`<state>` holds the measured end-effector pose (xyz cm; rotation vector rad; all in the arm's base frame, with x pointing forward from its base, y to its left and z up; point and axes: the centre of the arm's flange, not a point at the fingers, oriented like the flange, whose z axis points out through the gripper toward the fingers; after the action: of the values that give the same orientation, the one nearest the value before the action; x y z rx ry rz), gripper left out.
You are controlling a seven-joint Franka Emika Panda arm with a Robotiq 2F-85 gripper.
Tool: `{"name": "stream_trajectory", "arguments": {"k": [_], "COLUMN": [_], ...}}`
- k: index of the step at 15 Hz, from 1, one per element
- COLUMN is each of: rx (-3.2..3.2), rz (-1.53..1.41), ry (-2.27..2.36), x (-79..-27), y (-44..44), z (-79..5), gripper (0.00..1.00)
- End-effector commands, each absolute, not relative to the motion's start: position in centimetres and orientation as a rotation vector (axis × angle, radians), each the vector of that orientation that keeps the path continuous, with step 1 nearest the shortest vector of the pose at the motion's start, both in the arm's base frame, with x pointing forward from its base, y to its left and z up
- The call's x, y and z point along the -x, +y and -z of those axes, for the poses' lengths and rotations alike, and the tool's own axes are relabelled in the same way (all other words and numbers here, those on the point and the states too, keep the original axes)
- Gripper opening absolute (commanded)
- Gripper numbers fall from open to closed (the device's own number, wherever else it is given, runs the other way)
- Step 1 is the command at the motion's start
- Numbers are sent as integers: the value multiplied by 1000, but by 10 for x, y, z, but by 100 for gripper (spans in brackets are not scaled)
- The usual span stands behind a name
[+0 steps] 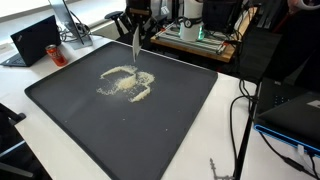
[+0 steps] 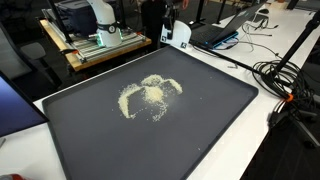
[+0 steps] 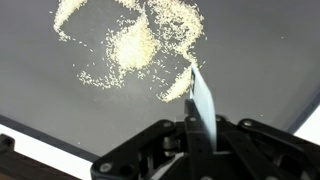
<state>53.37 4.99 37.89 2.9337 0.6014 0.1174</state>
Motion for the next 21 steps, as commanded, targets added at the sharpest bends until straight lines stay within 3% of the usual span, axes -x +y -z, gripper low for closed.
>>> {"name": "stream_trajectory", "arguments": {"k": [1, 9, 21], "rx": [-2891, -2777, -2701], "rz": [-104, -178, -21], "ry": [444, 220, 138], "x": [-569, -593, -573], "y": [64, 119, 157], "z": [-350, -306, -271], "gripper": [1, 1, 1]}}
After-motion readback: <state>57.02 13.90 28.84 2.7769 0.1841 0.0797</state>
